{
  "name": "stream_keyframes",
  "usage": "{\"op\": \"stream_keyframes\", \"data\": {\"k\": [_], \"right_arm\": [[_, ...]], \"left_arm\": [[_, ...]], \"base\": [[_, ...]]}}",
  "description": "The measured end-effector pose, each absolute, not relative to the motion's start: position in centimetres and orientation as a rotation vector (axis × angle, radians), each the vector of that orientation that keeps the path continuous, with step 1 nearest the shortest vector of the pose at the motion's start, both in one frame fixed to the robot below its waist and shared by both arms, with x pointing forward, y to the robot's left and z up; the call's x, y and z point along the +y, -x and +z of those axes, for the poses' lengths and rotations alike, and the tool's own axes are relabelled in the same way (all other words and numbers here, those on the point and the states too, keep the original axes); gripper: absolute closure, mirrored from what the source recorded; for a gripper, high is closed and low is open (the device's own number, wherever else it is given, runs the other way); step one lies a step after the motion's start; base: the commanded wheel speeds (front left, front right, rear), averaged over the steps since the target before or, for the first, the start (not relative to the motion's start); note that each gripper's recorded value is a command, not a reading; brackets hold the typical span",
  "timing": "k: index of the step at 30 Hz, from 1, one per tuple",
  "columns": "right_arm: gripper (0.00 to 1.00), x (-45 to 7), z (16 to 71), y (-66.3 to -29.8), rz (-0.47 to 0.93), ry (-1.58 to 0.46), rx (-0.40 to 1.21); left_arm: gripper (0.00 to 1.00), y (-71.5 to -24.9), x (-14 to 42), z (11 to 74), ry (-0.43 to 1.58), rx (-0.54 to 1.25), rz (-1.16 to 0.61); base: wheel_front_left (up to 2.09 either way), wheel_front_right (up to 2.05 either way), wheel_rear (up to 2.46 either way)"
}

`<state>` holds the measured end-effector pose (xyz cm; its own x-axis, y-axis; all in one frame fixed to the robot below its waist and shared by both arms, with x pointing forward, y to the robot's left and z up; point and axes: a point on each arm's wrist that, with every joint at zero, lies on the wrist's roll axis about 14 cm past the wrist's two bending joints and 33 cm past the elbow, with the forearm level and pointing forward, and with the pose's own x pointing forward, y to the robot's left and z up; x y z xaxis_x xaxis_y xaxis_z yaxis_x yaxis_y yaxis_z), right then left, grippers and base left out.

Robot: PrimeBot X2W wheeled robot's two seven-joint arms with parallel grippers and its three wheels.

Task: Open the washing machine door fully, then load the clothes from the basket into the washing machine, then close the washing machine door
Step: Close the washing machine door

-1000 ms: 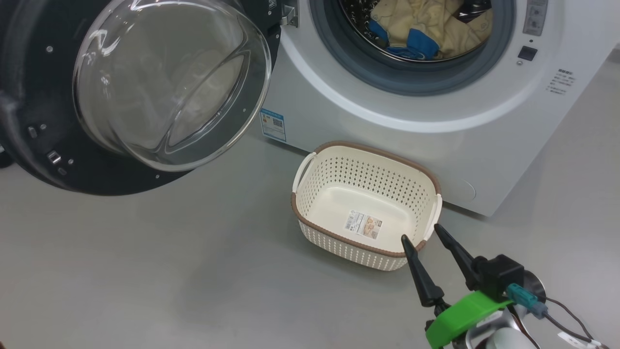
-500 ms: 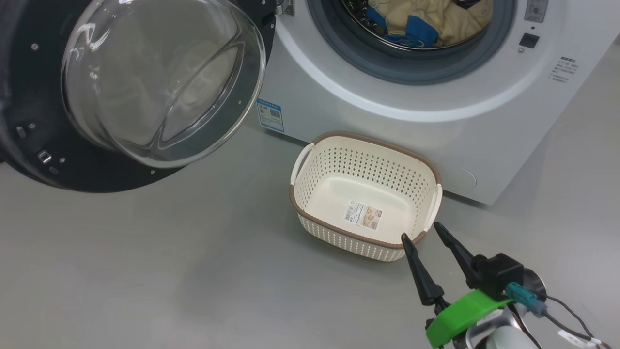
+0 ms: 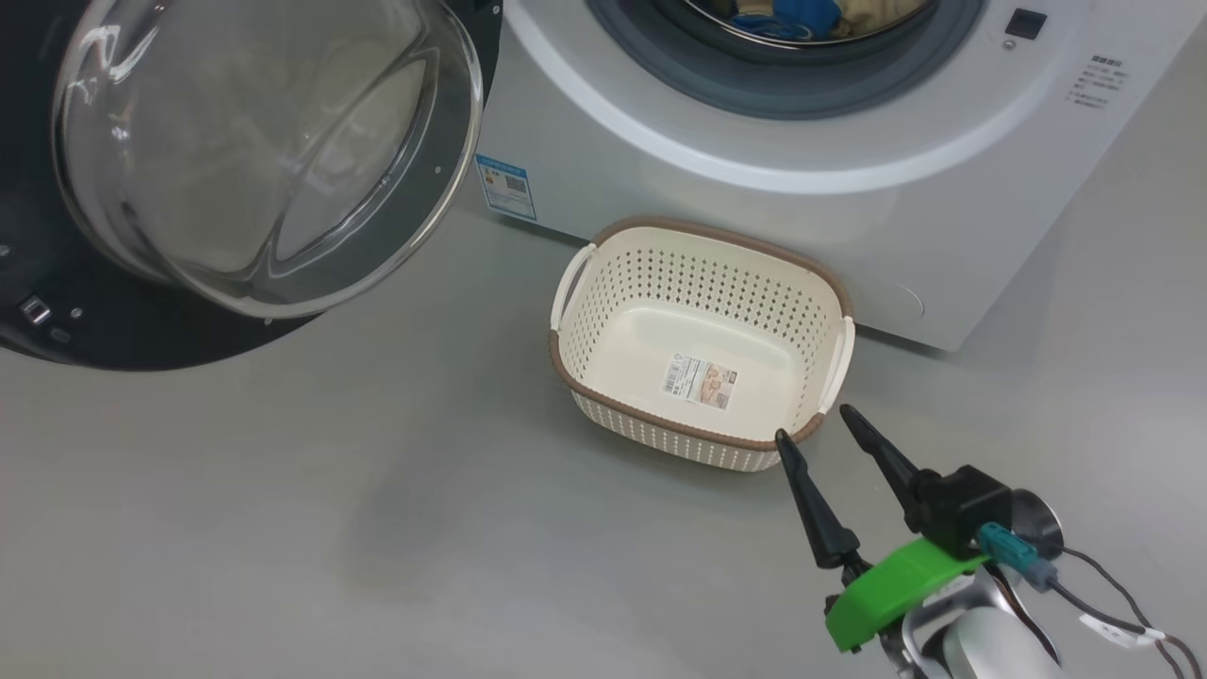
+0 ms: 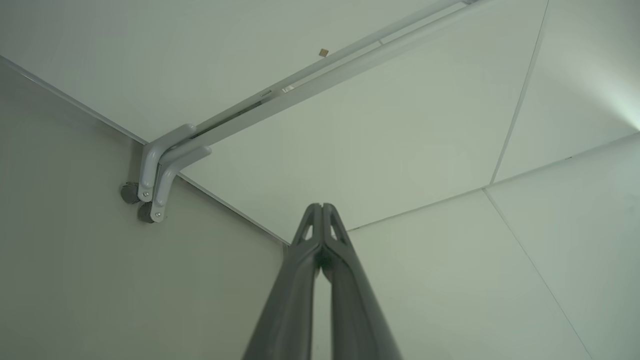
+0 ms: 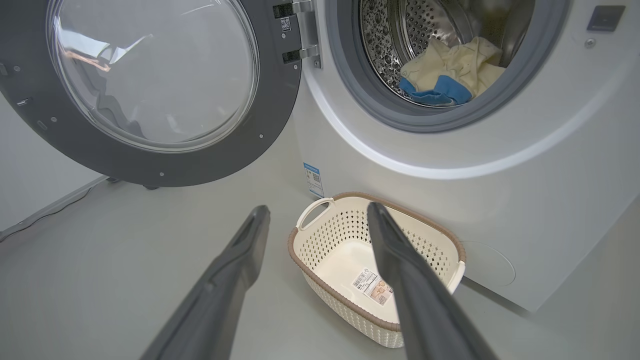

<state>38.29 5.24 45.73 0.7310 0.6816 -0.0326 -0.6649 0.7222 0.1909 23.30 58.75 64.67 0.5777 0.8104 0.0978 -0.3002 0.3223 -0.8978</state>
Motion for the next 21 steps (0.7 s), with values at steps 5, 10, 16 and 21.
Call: {"op": "stream_keyframes", "data": {"k": [5,10,16,21], "right_arm": [[0.0,5.2,45.3,-39.0,0.743,-0.15,0.113],[0.0,5.1,44.8,-39.6,0.739,-0.14,0.129],[0.0,4.8,44.0,-39.8,0.733,-0.13,0.153],[0.0,4.6,43.7,-40.2,0.726,-0.126,0.16]], "left_arm": [[1.0,-25.4,58.8,63.0,1.074,-0.526,0.771],[1.0,-27.8,58.5,62.6,1.149,-0.485,0.718],[1.0,-30.5,57.6,61.9,1.219,-0.438,0.653],[1.0,-32.3,56.6,61.8,1.246,-0.395,0.587]], "base": [[0.0,0.0,0.0],[0.0,0.0,0.0],[0.0,0.0,0.0],[0.0,0.0,0.0]]}}
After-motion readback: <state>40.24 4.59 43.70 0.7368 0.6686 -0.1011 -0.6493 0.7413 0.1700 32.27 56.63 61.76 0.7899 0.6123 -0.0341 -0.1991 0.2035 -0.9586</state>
